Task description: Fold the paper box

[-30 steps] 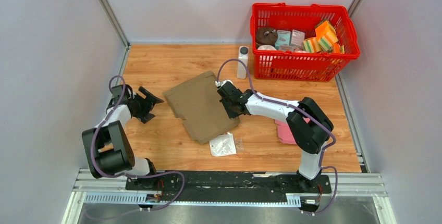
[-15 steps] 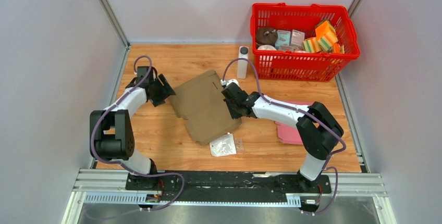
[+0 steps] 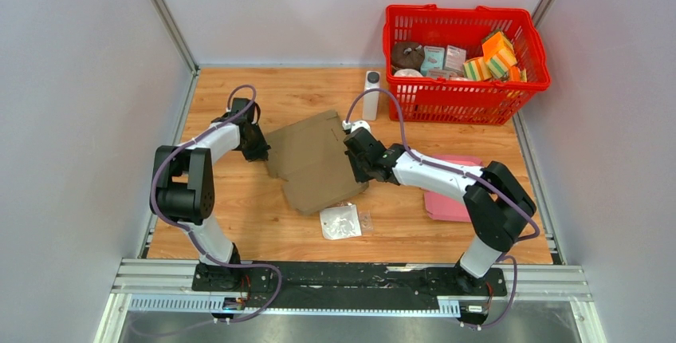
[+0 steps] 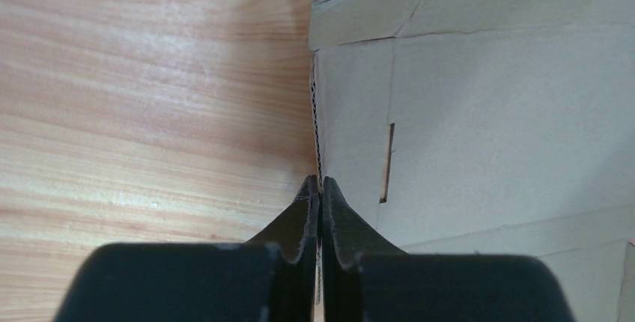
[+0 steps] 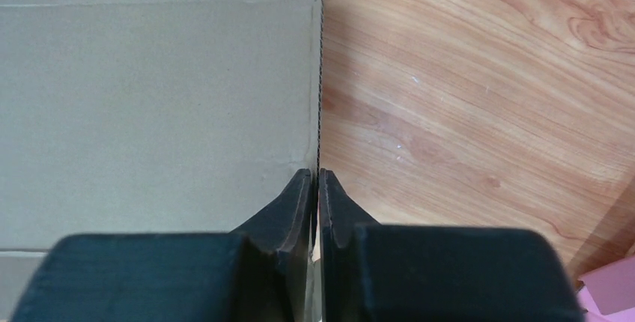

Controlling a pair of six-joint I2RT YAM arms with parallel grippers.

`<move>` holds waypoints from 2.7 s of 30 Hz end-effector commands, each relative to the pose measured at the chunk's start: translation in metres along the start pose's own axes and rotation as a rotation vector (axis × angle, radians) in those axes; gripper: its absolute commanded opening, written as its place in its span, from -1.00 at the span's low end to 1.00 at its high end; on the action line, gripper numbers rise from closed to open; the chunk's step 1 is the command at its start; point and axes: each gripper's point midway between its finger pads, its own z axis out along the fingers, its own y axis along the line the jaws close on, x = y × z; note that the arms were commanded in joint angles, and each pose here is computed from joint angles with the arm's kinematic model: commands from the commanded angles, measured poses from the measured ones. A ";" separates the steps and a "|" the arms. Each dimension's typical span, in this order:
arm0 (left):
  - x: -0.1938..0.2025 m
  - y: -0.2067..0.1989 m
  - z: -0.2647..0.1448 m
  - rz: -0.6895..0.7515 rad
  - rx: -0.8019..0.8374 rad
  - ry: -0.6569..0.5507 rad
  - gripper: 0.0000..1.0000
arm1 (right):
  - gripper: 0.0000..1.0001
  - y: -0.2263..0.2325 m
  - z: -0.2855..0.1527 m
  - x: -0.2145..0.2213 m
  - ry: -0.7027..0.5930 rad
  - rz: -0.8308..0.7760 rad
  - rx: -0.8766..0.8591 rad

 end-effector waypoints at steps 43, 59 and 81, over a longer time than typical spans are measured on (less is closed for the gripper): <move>-0.030 -0.135 -0.181 0.734 0.781 -0.396 -1.00 | 0.24 0.047 -0.016 -0.231 -0.387 -0.706 -0.630; -0.058 -0.146 -0.197 0.656 0.749 -0.455 -0.84 | -1.00 0.024 -0.054 -0.257 -0.475 -0.702 -0.516; -0.107 -0.239 -0.237 0.418 0.716 -0.457 -0.85 | -1.00 0.016 -0.066 -0.241 -0.379 -0.563 -0.514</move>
